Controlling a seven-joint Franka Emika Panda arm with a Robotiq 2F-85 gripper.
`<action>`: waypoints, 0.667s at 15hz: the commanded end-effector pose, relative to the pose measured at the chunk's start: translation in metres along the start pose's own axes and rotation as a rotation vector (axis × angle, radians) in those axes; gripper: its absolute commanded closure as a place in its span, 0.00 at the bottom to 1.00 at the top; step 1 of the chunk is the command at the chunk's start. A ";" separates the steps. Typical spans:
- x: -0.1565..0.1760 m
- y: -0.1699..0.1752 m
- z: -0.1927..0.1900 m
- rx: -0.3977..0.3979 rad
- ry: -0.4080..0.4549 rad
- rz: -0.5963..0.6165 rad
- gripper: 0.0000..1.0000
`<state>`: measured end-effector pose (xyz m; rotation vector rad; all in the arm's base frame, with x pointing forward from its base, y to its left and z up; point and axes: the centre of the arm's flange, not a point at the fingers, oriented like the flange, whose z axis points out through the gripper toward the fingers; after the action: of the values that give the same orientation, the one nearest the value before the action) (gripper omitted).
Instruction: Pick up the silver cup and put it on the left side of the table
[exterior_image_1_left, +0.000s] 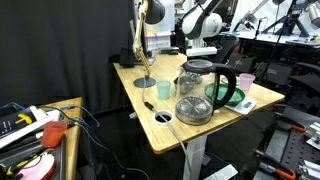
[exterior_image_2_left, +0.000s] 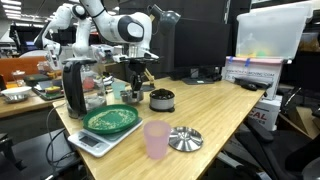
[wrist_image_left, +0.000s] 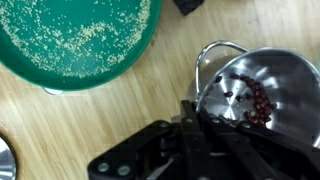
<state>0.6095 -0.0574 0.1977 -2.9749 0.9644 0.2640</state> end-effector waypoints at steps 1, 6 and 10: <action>-0.016 -0.010 -0.036 0.080 -0.033 -0.070 0.99; -0.022 -0.016 -0.080 0.153 0.007 -0.083 0.99; -0.007 0.008 -0.106 0.181 0.090 0.025 0.99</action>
<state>0.6196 -0.0497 0.2890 -2.8806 0.8778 0.1132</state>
